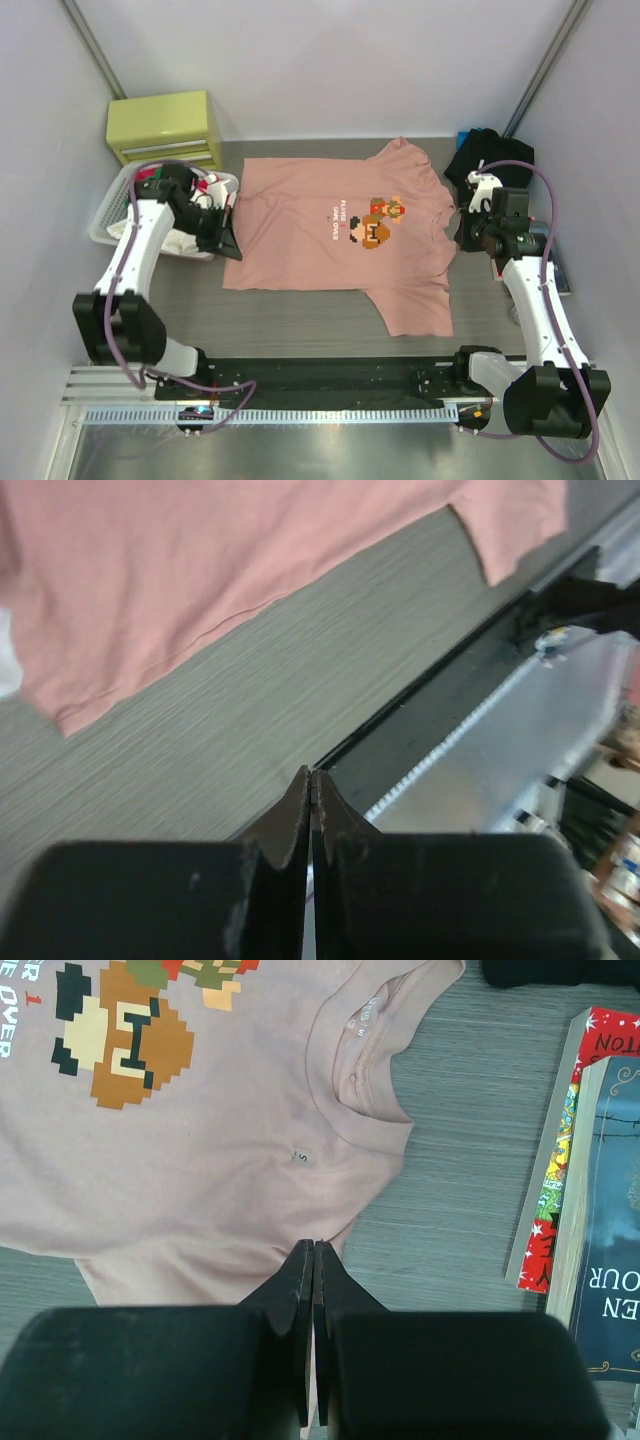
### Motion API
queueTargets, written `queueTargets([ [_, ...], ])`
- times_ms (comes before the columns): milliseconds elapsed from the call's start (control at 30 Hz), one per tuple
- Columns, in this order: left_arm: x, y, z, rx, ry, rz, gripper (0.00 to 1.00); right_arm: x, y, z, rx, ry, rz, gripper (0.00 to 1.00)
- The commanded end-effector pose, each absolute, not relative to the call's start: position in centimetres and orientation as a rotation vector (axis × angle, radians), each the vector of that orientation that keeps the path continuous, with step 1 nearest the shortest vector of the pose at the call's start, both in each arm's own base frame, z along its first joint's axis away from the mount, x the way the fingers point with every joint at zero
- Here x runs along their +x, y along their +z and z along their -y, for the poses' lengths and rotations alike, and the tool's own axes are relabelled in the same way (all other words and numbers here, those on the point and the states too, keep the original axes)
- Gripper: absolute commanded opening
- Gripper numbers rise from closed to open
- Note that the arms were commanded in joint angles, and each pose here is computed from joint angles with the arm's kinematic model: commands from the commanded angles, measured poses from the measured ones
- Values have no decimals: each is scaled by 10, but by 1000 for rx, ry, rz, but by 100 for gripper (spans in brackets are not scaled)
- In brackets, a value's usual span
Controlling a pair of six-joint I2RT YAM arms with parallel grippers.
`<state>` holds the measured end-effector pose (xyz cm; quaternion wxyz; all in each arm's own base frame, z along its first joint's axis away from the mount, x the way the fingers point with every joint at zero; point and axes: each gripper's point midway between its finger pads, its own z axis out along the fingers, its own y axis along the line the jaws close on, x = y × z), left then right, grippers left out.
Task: Fold and stack the t-shirts
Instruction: Flatten out the tshirt, then fold the flattened tshirt in 1/3 of the way
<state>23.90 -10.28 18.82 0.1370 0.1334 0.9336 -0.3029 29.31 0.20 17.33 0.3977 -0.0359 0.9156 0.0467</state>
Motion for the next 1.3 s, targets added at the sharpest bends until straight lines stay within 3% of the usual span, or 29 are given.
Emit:
queueTargets([
  [0,237,195,120,317,-1391,-2719,0,299,192,1,-111,90,-2263,5],
  [100,253,194,108,224,-1363,-2740,0,298,192,1,-120,83,-2246,4],
  [133,276,179,85,274,-1036,-2735,0,297,194,2,-132,77,-2233,4],
  [233,297,179,41,235,-474,-2661,0,296,185,2,-127,80,-2248,4],
  [267,301,181,36,237,-430,-2637,0,296,183,-1,-130,96,-2250,4],
  [433,295,184,40,231,-475,-2669,0,303,174,-7,-102,155,-2265,1],
  [700,332,224,-18,100,80,-2275,0,308,163,-8,-100,166,-2256,1],
  [833,339,209,-41,51,232,-2361,0,307,158,-13,-108,197,-2265,1],
  [1200,398,175,-42,-12,214,-2419,0,300,151,-11,-131,179,-2265,1],
  [1267,408,148,-41,-3,203,-2500,0,301,152,-13,-130,187,-2264,1],
])
